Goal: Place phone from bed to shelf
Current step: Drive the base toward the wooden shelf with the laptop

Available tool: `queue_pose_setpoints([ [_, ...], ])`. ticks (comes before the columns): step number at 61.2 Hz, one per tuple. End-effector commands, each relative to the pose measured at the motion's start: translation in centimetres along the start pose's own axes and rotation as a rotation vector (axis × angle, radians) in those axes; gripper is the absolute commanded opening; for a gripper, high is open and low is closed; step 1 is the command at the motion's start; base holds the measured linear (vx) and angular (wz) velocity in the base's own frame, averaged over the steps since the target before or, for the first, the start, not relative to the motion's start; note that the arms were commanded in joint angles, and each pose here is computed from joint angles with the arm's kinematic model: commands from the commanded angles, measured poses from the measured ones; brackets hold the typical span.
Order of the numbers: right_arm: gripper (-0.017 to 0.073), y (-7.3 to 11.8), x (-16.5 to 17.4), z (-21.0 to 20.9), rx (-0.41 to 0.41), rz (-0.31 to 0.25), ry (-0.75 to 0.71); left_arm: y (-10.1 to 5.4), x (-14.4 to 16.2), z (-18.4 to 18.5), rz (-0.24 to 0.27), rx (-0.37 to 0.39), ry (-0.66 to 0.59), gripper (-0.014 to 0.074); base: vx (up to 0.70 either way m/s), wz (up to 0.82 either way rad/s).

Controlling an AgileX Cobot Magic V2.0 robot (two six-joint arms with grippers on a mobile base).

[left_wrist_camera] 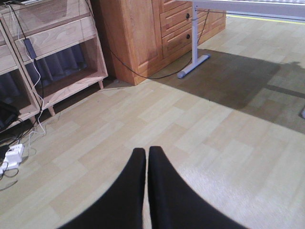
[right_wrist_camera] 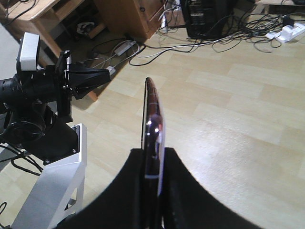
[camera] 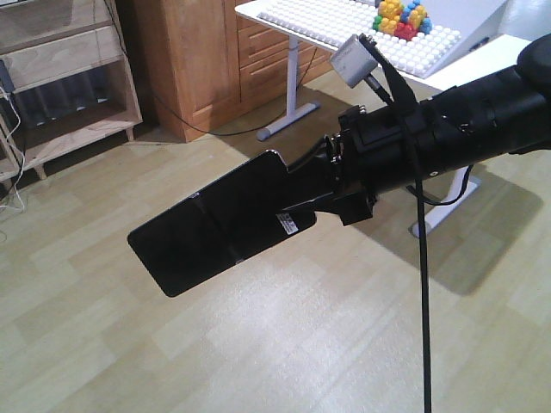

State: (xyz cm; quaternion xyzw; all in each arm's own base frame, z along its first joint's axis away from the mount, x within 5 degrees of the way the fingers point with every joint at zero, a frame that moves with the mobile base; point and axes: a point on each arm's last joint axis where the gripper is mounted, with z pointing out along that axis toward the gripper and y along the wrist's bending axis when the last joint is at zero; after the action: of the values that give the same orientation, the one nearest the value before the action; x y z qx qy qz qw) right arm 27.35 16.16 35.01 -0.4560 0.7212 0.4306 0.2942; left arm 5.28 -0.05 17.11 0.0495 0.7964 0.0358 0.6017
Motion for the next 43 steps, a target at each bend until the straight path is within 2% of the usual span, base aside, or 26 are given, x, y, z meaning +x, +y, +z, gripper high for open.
queue_pose_setpoints([
  [1,-0.0002,2.35,-1.63,-1.32,-0.077,-0.045,-0.077,0.13,-1.41,-0.32,-0.013,-0.005,-0.101,0.0001,0.45,0.05],
  [43,-0.0002,2.35,-1.63,-1.32,-0.077,-0.045,-0.077,0.13,-1.41,-0.32,-0.013,-0.005,-0.101,0.0001,0.45,0.14],
])
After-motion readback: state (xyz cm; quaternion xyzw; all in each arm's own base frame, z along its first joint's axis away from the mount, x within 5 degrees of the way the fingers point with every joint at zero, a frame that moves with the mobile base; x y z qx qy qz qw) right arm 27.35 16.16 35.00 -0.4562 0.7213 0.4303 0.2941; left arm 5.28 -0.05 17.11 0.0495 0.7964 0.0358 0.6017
